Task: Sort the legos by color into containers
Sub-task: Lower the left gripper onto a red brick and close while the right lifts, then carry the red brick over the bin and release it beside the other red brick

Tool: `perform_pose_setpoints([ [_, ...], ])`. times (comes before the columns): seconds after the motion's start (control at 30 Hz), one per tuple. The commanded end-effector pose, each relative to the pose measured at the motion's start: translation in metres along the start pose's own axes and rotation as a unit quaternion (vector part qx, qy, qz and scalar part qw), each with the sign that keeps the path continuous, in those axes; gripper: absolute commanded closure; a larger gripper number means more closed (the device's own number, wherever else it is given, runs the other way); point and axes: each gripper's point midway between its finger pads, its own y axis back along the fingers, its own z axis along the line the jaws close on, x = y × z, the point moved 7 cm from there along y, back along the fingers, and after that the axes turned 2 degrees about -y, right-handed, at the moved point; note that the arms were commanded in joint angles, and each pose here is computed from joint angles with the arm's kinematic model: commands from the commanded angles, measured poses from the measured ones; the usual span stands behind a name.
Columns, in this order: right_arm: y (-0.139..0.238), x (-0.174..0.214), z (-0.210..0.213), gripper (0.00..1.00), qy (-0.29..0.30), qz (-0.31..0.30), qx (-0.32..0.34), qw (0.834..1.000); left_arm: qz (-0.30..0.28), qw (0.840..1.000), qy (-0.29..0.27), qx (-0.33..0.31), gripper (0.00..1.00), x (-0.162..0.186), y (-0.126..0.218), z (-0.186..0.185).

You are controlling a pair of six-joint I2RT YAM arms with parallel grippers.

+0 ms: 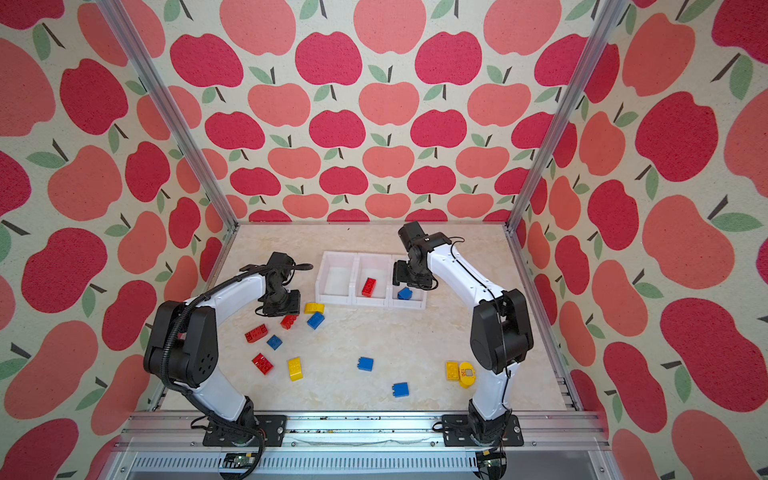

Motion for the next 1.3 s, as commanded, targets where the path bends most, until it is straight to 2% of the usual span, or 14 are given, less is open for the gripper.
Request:
perform_pose_setpoints([
  [0.0, 0.014, 0.005, -0.003, 0.3, -0.013, -0.004, -0.006, 1.0, 0.011, 1.0, -0.008, -0.008, 0.51, -0.002, -0.002, -0.001],
  [0.13, 0.014, 0.007, -0.004, 0.3, -0.016, -0.003, -0.006, 1.0, 0.019, 1.0, -0.007, -0.013, 0.53, -0.002, -0.008, -0.001],
  [0.5, 0.012, 0.009, -0.005, 0.3, -0.021, -0.002, -0.006, 1.0, 0.027, 0.999, -0.004, -0.022, 0.74, 0.003, -0.015, -0.002],
  [0.73, 0.012, 0.012, -0.006, 0.3, -0.023, -0.002, -0.007, 1.0, 0.014, 1.0, 0.004, -0.024, 0.88, 0.006, -0.006, 0.0],
  [0.83, 0.013, 0.013, -0.007, 0.3, -0.022, -0.003, -0.008, 1.0, 0.005, 1.0, 0.008, -0.022, 0.91, 0.008, 0.002, 0.0],
  [1.03, 0.014, 0.016, -0.009, 0.3, -0.027, -0.004, -0.01, 1.0, -0.04, 0.999, -0.005, -0.029, 0.91, 0.007, 0.033, -0.011],
  [1.27, 0.019, 0.022, -0.012, 0.3, -0.038, -0.017, -0.036, 0.998, -0.152, 0.987, -0.055, 0.017, 0.91, -0.009, 0.086, -0.056],
])
